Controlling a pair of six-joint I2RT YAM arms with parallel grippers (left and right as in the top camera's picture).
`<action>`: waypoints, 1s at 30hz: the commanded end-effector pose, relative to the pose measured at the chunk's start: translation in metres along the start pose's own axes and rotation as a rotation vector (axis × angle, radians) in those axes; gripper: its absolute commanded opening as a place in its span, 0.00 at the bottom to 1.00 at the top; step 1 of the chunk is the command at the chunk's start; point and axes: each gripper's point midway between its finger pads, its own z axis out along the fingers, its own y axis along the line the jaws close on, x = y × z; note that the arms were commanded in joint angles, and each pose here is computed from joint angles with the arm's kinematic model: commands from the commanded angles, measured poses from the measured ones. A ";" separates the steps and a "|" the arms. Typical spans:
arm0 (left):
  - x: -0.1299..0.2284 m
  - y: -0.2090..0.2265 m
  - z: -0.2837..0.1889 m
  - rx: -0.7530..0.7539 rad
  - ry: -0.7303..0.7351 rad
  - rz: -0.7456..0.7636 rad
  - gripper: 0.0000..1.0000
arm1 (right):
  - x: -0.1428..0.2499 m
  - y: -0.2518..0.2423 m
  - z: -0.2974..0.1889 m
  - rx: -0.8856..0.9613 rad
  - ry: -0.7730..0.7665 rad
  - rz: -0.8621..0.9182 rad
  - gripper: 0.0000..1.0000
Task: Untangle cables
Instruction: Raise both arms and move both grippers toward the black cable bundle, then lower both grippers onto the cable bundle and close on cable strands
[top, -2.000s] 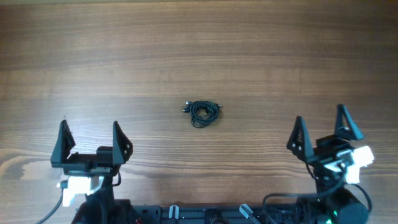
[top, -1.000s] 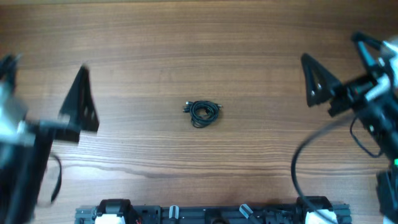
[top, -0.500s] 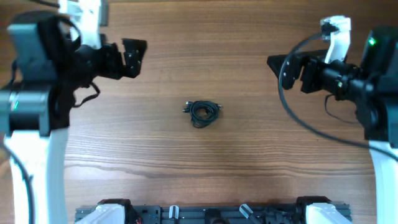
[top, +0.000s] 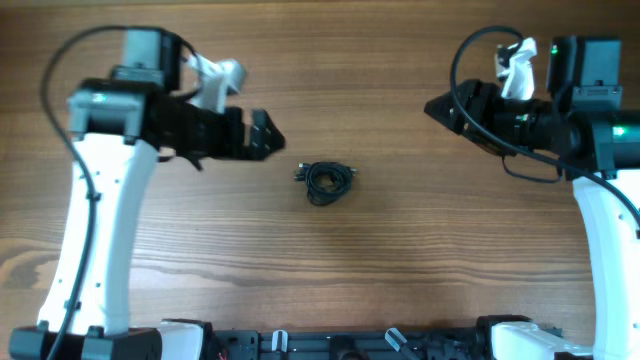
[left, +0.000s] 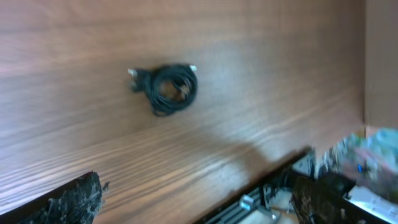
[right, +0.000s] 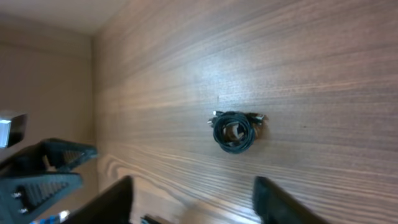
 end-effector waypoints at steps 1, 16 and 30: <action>0.016 -0.003 0.036 0.039 0.073 0.011 1.00 | 0.014 0.003 0.013 0.009 0.050 -0.011 0.52; 0.030 0.033 0.096 0.002 0.072 -0.001 1.00 | 0.063 0.007 0.053 0.080 0.200 -0.077 0.72; 0.022 0.042 0.113 0.009 0.007 -0.002 0.16 | 0.095 0.011 0.108 0.149 0.345 -0.072 0.74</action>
